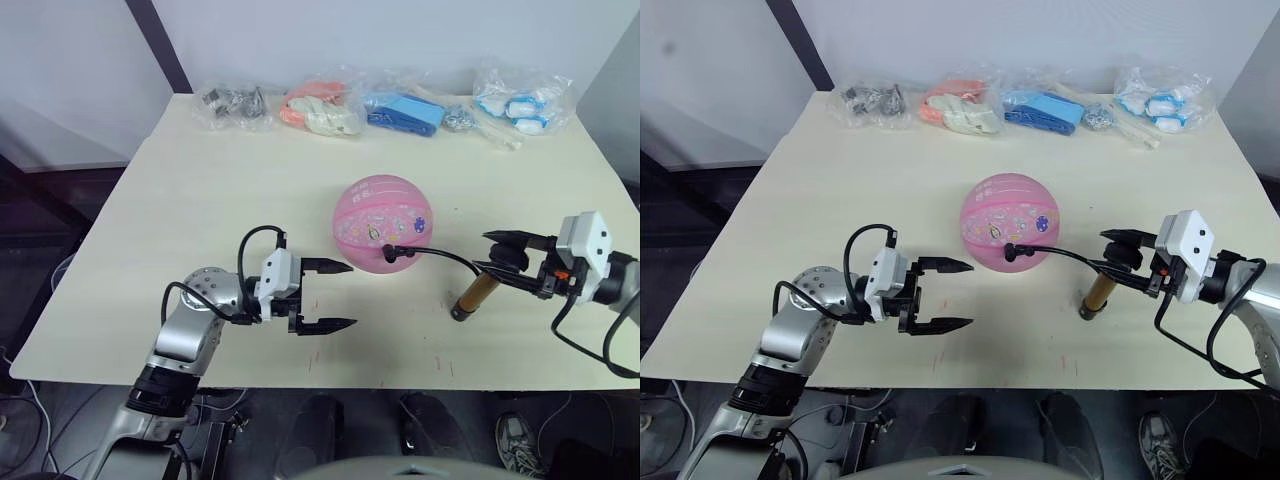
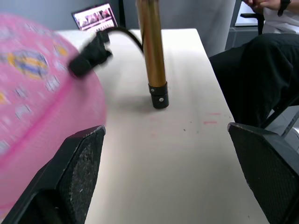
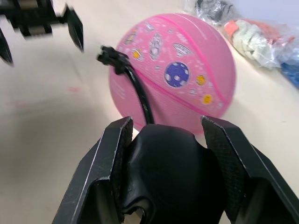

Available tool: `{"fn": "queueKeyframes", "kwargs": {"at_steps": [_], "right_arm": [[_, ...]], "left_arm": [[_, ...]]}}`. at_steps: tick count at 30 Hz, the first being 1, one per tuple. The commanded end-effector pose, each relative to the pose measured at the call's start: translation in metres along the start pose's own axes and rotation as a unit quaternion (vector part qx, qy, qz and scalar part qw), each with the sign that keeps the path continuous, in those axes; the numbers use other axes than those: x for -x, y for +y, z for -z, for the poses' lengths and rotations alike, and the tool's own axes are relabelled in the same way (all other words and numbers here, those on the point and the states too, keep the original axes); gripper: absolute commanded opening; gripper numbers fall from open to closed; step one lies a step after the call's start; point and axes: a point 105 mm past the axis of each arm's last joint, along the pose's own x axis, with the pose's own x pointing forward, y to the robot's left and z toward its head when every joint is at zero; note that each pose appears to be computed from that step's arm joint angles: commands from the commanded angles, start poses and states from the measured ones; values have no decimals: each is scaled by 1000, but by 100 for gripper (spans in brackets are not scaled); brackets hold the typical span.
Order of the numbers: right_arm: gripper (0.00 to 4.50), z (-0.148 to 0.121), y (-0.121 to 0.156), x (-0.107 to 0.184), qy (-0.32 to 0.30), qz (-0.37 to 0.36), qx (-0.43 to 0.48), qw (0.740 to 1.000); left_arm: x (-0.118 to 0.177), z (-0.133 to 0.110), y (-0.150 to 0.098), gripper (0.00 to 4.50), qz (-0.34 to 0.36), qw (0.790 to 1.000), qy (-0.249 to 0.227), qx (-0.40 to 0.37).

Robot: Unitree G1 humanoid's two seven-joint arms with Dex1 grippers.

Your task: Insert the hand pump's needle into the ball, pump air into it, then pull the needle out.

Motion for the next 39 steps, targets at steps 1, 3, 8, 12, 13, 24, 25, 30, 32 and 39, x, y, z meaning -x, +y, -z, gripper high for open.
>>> {"fn": "queueKeyframes", "kwargs": {"at_steps": [1,3,8,12,13,24,25,30,32,39], "right_arm": [[202,-23,-15,10,-18,18,57,998],[202,-25,-19,12,-5,14,86,996],[202,-18,-31,11,31,28,206,978],[202,-1,-26,5,46,21,270,962],[202,5,-25,4,50,27,281,958],[202,34,6,-10,14,53,267,962],[202,36,10,-10,18,41,268,962],[270,35,18,-11,3,25,219,975],[332,31,22,-12,-9,16,205,979],[442,22,36,-11,-53,-18,112,992]], "left_arm": [[7,-18,2,449,-2,1000,-16,-23],[9,-22,3,449,-3,1000,-18,-24],[12,-28,7,449,-7,999,-20,-31],[9,-32,9,449,-7,999,-26,-34],[9,-33,9,449,-7,999,-28,-34],[7,-39,14,449,-10,999,-31,-41],[7,-39,15,449,-11,999,-31,-41],[7,-40,16,450,-12,999,-32,-42],[7,-39,16,450,-11,999,-29,-44],[9,-38,18,450,-10,999,-25,-48]]}}
